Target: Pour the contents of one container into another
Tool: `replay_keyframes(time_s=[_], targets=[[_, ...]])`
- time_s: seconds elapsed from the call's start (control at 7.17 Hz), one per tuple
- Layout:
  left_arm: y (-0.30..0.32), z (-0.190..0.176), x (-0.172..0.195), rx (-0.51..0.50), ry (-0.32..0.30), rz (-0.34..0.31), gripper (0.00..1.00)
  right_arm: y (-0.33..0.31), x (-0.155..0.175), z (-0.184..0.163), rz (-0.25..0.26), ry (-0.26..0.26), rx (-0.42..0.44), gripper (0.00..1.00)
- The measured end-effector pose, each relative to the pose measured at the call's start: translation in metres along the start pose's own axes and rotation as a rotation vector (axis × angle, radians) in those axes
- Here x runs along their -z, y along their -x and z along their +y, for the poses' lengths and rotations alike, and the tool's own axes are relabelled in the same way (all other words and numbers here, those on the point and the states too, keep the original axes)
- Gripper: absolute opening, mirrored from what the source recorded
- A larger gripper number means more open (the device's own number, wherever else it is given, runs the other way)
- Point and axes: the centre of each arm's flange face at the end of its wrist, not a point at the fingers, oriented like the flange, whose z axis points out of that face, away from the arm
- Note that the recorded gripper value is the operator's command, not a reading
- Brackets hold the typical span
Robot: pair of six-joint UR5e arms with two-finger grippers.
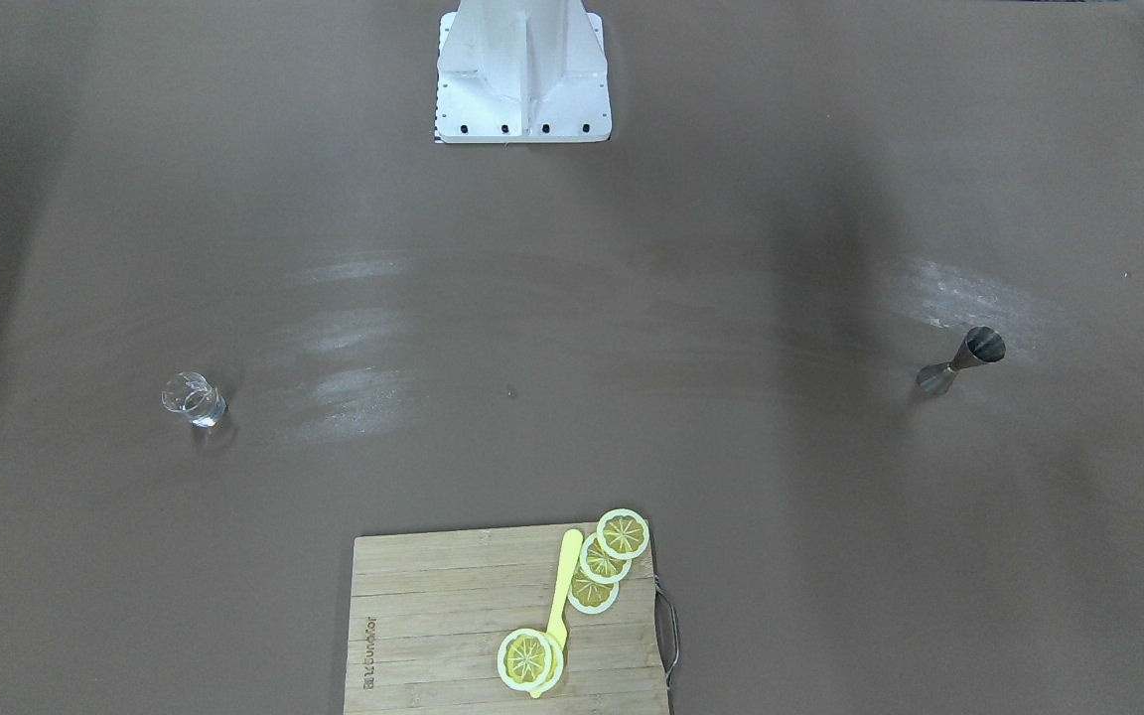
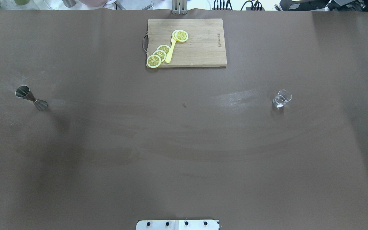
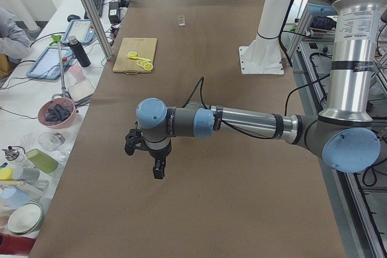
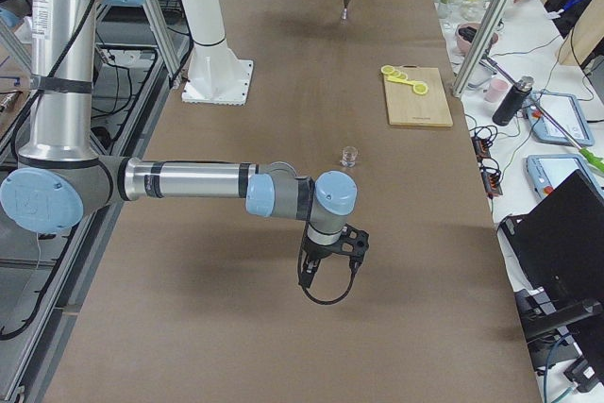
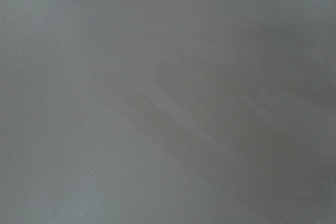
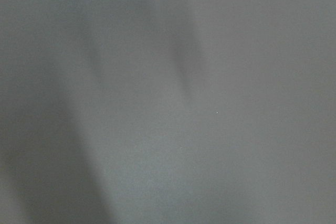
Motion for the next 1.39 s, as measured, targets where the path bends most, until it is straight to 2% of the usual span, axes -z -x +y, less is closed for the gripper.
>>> replay_keyframes(time_s=[0.84, 1.11, 1.39], targets=[[0.016, 0.013, -0.018, 0.028, 0.030, 0.007, 0.99, 0.001, 0.001, -0.001, -0.003, -0.002, 0.000, 1.00], [0.017, 0.015, -0.024, 0.071, 0.042, 0.047, 0.99, 0.003, 0.003, -0.001, -0.004, -0.006, 0.004, 1.00], [0.025, 0.015, -0.034, 0.107, 0.057, 0.060, 0.99, 0.012, 0.011, -0.010, -0.007, -0.022, 0.018, 1.00]])
